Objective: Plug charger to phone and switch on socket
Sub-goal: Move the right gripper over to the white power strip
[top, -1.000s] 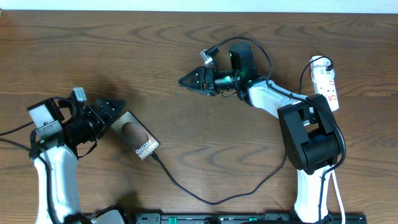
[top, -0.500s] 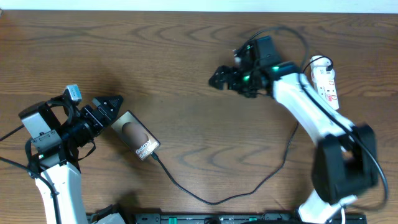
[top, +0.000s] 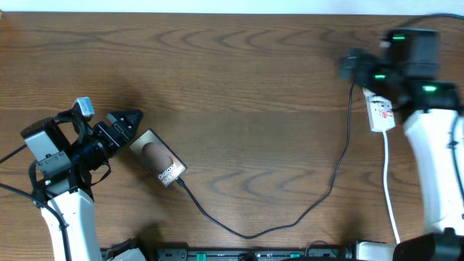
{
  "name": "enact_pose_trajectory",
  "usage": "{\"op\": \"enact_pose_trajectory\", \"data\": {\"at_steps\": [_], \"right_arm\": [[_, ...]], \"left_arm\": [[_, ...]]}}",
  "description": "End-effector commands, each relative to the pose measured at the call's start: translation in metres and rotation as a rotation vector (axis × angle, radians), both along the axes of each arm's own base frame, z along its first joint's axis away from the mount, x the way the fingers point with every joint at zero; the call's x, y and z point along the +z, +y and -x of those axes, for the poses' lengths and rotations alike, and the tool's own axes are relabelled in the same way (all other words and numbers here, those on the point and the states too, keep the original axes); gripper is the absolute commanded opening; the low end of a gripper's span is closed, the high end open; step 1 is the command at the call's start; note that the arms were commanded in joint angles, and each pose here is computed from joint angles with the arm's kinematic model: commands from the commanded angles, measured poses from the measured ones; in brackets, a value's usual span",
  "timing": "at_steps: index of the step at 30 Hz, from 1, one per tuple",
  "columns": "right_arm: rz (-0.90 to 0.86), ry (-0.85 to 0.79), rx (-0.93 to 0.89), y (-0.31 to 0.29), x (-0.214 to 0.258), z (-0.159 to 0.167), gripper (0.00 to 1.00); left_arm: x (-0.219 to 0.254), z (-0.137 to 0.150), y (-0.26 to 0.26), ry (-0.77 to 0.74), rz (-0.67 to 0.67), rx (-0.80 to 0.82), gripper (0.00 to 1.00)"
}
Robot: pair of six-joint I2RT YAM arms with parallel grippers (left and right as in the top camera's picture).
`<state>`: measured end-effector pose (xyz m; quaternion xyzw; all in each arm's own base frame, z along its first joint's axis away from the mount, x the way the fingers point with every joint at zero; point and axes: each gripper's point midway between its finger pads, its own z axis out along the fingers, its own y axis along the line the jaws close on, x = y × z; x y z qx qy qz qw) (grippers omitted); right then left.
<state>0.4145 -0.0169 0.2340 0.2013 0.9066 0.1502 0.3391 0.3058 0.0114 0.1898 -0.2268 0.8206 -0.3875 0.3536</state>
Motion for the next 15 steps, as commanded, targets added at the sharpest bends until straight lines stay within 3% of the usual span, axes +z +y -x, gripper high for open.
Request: {"op": "enact_pose_trajectory", "data": {"at_steps": [1,7,15], "right_arm": [[-0.124,-0.06,0.073,-0.035,0.01,0.004,0.99],[-0.216,-0.115,0.117,-0.087,-0.001,0.013,0.99],[-0.234,-0.003,0.131,-0.13,-0.055,0.003,0.99]], "left_arm": [[0.003,0.0,0.001,-0.005,0.0,0.005,0.86],[0.001,-0.001,0.003,0.0,-0.01,0.016,0.86],[0.001,-0.001,0.003,0.001,-0.009,0.016,0.86]]}}
